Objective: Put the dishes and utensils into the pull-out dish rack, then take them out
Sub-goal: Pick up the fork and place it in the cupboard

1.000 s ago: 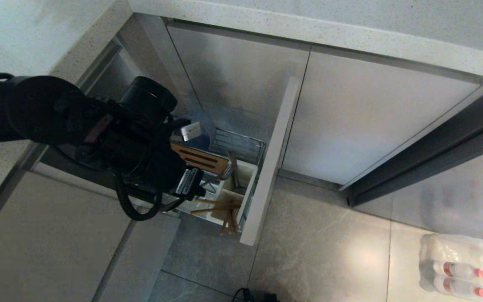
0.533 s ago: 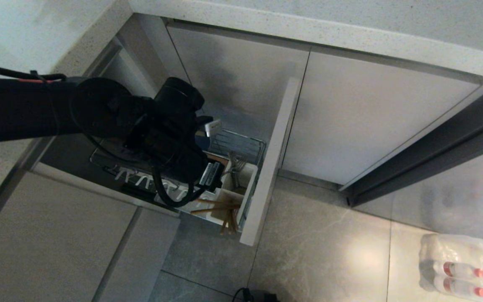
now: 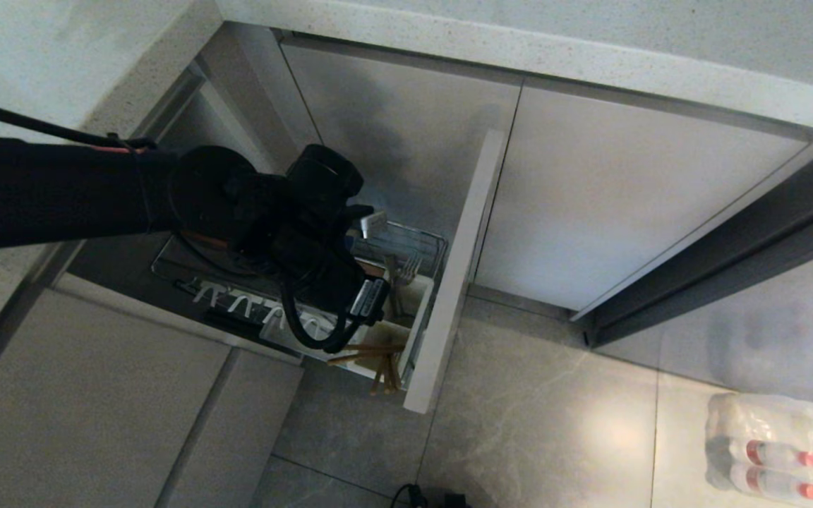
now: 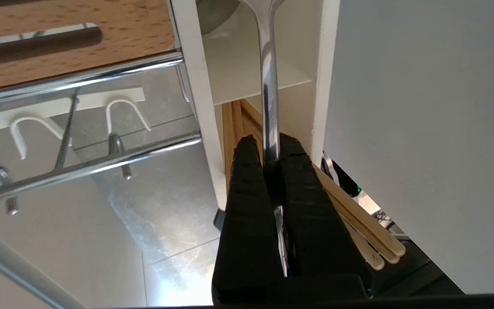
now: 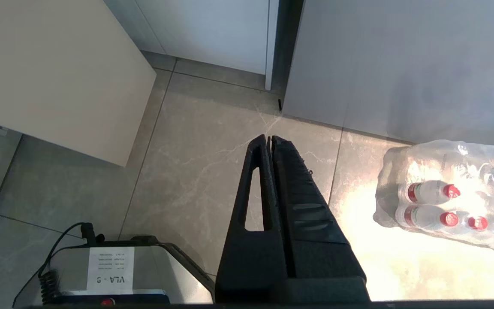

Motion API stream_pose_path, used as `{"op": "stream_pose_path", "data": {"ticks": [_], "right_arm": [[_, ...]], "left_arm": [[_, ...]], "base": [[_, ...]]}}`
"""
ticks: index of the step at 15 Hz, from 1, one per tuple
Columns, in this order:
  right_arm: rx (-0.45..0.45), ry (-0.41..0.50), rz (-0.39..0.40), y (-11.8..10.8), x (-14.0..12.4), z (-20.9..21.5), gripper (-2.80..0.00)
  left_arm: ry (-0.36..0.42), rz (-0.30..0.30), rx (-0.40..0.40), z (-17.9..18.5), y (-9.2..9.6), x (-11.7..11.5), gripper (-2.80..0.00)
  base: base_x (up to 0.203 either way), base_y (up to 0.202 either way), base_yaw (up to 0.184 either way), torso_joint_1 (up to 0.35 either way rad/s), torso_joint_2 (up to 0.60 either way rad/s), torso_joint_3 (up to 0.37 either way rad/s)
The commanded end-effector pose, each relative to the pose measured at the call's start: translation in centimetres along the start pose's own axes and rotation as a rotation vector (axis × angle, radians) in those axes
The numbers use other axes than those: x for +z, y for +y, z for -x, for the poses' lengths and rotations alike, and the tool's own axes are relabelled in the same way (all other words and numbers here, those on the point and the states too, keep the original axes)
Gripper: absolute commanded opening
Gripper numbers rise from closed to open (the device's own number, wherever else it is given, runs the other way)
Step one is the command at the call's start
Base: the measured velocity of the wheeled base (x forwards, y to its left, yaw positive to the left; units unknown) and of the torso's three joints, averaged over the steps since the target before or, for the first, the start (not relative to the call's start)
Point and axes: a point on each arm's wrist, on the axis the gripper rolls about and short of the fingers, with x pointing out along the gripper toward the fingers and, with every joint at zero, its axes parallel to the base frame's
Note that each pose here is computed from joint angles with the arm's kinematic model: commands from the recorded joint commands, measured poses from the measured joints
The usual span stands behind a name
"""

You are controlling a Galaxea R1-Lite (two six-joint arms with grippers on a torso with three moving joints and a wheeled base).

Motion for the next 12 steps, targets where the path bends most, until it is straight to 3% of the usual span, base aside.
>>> {"op": "stream_pose_path", "data": {"ticks": [1,4,8,12], "right_arm": [[0.000,0.001,0.000,0.0,0.0,0.0,-2.80],[0.000,0.001,0.000,0.0,0.0,0.0,-2.80],[0.000,0.000,0.000,0.0,0.0,0.0,-2.80],[0.000,0.001,0.000,0.0,0.0,0.0,-2.80]], "left_arm": [[-0.027,-0.004,0.002,1.4,-0.2,0.0,-2.80],[-0.057,-0.003,0.010,3.9,-0.3,-0.3,-2.80],[0.027,-0.019,0.061,4.3,-0.8,-0.9,-2.80],[0.126,-0.033,0.061,5.4,-1.2,-1.5,-2.80]], "base": [[0.000,0.000,0.000,0.000,0.00,0.000],[0.000,0.000,0.000,0.000,0.00,0.000],[0.000,0.000,0.000,0.000,0.00,0.000],[0.000,0.000,0.000,0.000,0.00,0.000]]}}
